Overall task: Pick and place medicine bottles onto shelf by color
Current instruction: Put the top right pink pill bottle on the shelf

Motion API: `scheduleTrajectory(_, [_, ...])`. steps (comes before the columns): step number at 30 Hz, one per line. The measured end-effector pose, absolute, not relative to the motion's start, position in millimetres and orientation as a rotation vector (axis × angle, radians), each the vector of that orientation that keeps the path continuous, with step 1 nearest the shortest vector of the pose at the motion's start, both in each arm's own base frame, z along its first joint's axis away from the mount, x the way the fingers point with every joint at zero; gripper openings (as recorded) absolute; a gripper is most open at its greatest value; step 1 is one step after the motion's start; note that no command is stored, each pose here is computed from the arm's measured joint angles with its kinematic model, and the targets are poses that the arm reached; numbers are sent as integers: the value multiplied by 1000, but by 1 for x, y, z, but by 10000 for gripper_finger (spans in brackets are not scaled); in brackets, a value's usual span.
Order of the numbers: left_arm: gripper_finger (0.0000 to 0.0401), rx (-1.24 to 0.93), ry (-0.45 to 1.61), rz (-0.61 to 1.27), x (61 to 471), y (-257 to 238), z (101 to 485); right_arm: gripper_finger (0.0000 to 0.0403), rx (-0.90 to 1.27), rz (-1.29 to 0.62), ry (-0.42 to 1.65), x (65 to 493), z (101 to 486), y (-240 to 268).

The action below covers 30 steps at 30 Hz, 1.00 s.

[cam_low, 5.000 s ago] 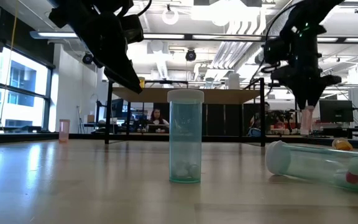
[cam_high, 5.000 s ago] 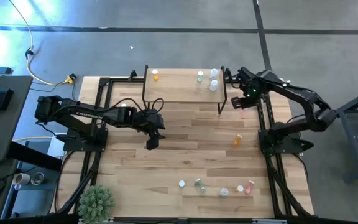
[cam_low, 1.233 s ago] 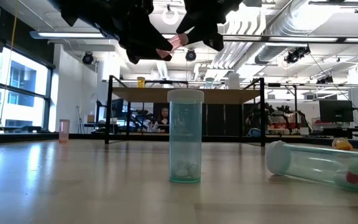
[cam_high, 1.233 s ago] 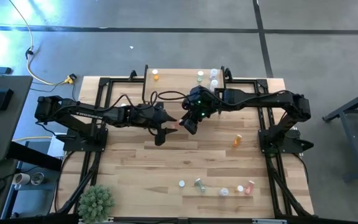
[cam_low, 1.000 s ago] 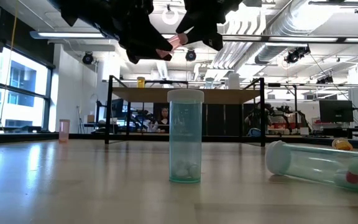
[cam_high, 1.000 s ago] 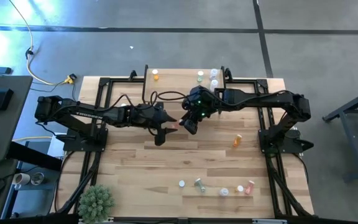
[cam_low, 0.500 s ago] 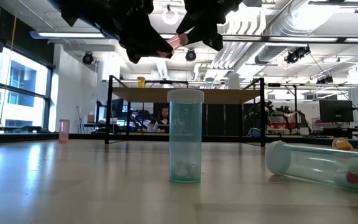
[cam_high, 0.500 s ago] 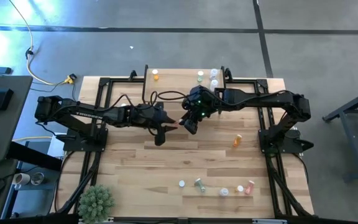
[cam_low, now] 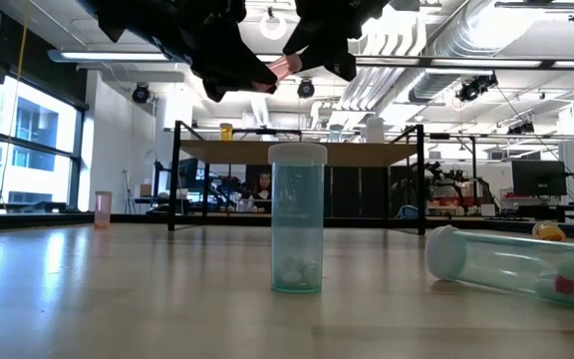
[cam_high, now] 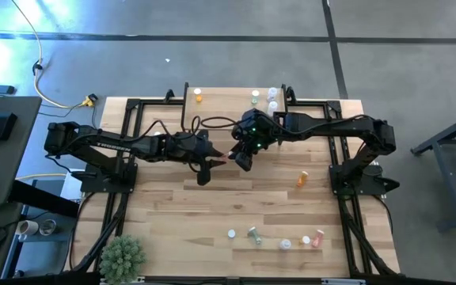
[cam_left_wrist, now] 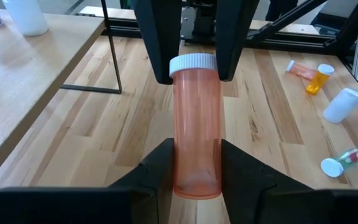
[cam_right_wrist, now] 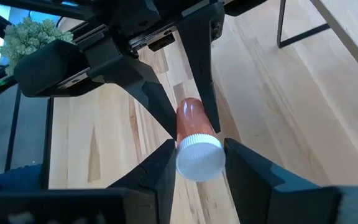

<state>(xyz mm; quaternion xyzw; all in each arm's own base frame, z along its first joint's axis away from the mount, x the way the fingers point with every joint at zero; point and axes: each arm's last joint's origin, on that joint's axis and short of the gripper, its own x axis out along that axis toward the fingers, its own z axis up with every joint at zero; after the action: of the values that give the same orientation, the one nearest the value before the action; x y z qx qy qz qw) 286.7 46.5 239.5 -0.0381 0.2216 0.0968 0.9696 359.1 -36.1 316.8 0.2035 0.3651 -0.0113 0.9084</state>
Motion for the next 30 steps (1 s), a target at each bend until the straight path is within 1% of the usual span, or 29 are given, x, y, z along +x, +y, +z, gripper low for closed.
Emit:
scheduleTrajectory(4, [98, -77, 447, 196, 287, 46, 240, 132, 405, -26, 750, 359, 317, -36])
scheduleTrajectory(11, [98, -77, 444, 197, 287, 47, 240, 177, 417, -48, 742, 359, 317, -43])
scheduleTrajectory(15, [98, -75, 445, 202, 287, 47, 240, 195, 428, -53, 705, 355, 324, -52])
scheduleTrajectory(22, [97, -53, 435, 222, 287, 47, 241, 203, 398, -64, 625, 343, 351, -64])
scheduleTrajectory(30, [97, -26, 375, 342, 288, 51, 246, 203, 302, -51, 576, 338, 382, -72])
